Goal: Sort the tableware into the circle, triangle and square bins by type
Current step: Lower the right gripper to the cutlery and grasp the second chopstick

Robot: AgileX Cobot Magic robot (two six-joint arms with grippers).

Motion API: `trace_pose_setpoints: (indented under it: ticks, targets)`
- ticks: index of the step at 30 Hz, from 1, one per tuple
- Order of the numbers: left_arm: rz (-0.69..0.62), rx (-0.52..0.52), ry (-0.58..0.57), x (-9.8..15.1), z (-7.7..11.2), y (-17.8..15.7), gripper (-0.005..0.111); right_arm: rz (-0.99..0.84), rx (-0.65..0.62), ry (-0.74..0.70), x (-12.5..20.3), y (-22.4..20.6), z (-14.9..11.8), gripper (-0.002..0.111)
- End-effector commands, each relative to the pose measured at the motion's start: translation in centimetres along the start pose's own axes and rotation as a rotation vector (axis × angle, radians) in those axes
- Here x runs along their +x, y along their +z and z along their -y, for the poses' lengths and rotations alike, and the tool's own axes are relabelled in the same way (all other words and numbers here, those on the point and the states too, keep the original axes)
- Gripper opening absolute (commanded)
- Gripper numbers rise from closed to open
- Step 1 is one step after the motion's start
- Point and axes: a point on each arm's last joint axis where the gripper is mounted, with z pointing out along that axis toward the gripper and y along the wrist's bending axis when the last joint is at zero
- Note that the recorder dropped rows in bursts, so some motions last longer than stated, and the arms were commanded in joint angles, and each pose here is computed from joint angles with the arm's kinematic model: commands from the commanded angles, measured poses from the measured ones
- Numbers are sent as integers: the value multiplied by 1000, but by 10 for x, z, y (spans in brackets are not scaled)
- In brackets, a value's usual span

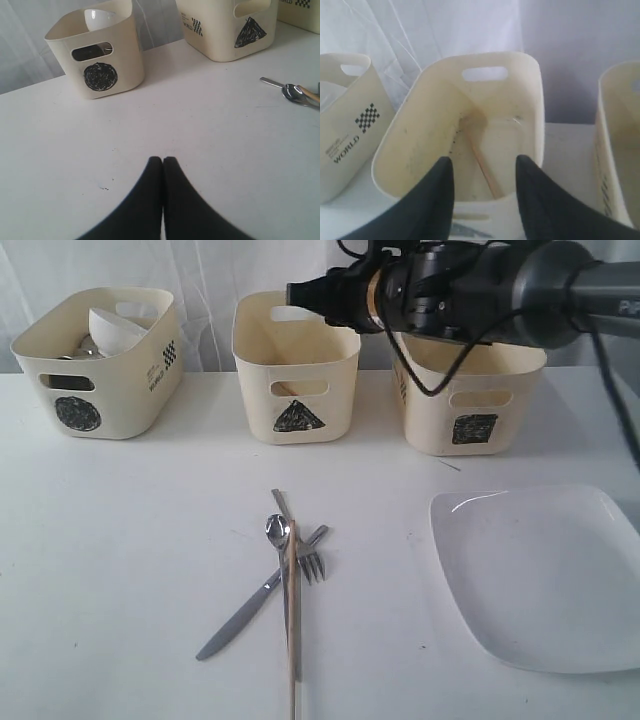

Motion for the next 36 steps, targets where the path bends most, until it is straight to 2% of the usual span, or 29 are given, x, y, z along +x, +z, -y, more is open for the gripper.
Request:
trace_pose_setpoints:
  ticks: [1, 7, 10, 13, 20, 29, 36]
  targets:
    - [7, 6, -8, 0, 1, 0, 0, -79, 42, -48, 18, -50, 2, 38]
    - [7, 6, -8, 0, 1, 0, 0, -357, 30, -133, 80, -113, -15, 38]
    - [7, 6, -8, 0, 1, 0, 0, -534, -14, -181, 114, -129, -30, 38]
    - [7, 6, -8, 0, 1, 0, 0, -617, -57, -185, 140, -134, -45, 40]
    - [7, 6, -8, 0, 1, 0, 0, -696, -96, -155, 173, -126, -66, 48]
    - [7, 6, -8, 0, 1, 0, 0, -747, -121, -126, 205, -111, -77, 49]
    - [7, 6, -8, 0, 1, 0, 0, -731, -151, -99, 212, -104, -81, 49]
